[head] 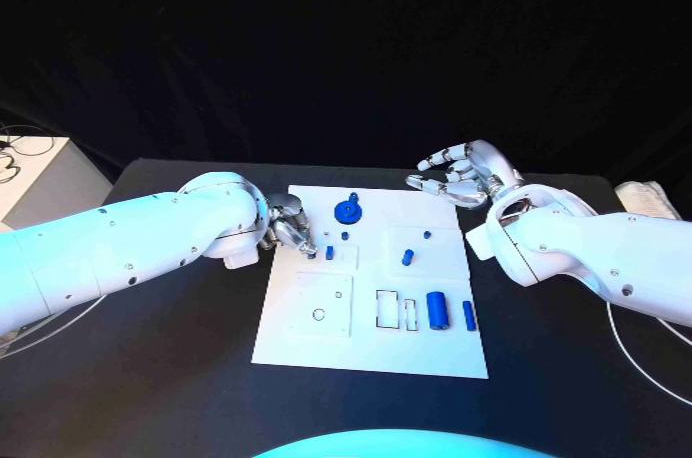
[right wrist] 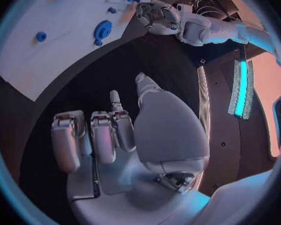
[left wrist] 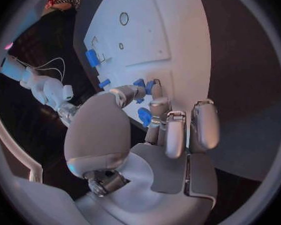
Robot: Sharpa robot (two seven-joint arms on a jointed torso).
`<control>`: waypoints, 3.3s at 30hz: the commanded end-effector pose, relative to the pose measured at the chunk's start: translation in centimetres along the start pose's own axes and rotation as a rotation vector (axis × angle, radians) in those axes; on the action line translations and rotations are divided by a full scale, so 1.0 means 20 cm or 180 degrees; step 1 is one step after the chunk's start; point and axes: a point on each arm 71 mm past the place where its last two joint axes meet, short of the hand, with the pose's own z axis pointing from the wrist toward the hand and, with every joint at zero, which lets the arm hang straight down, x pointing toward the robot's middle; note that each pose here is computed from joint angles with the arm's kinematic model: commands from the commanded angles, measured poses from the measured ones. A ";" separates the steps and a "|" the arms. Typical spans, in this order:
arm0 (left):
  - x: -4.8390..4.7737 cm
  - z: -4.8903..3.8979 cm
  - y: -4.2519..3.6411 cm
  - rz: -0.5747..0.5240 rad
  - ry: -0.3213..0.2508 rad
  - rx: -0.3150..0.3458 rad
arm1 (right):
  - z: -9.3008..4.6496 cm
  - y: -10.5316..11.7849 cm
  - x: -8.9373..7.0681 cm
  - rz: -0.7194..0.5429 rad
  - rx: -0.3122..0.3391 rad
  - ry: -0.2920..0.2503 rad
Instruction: Assemble the parts on the task board
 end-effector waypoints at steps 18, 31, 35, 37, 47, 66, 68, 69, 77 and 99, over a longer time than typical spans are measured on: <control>-0.001 0.008 0.027 0.0093 0.0054 -0.0096 | 0.00 0.01 0.01 -0.0017 -0.0041 0.0043; 0.013 0.018 0.015 0.0103 0.0078 -0.0101 | 0.00 0.01 0.01 -0.0018 -0.0045 0.0045; 0.019 0.021 0.006 0.0107 0.0088 -0.0090 | 0.00 0.01 0.01 -0.0018 -0.0045 0.0045; 0.021 0.022 0.003 0.0108 0.0092 -0.0087 | 0.00 0.01 0.01 -0.0018 -0.0045 0.0044; 0.023 0.037 -0.003 0.0091 0.0145 -0.0123 | -0.01 0.01 0.01 -0.0018 -0.0045 0.0045; 0.033 0.063 -0.008 -0.0017 0.0202 -0.0201 | -0.01 0.01 0.00 -0.0017 -0.0044 0.0045; 0.033 0.064 -0.006 -0.0023 0.0194 -0.0208 | -0.01 0.01 0.00 -0.0017 -0.0044 0.0043; 0.032 0.064 -0.005 -0.0028 0.0186 -0.0213 | -0.01 0.01 0.00 -0.0017 -0.0044 0.0042; 0.021 0.063 0.015 -0.0019 0.0113 -0.0262 | -0.01 0.00 0.00 -0.0017 -0.0045 0.0036; -0.059 0.006 0.049 -0.0170 -0.0258 -0.0251 | -0.01 0.00 0.00 -0.0017 -0.0048 0.0031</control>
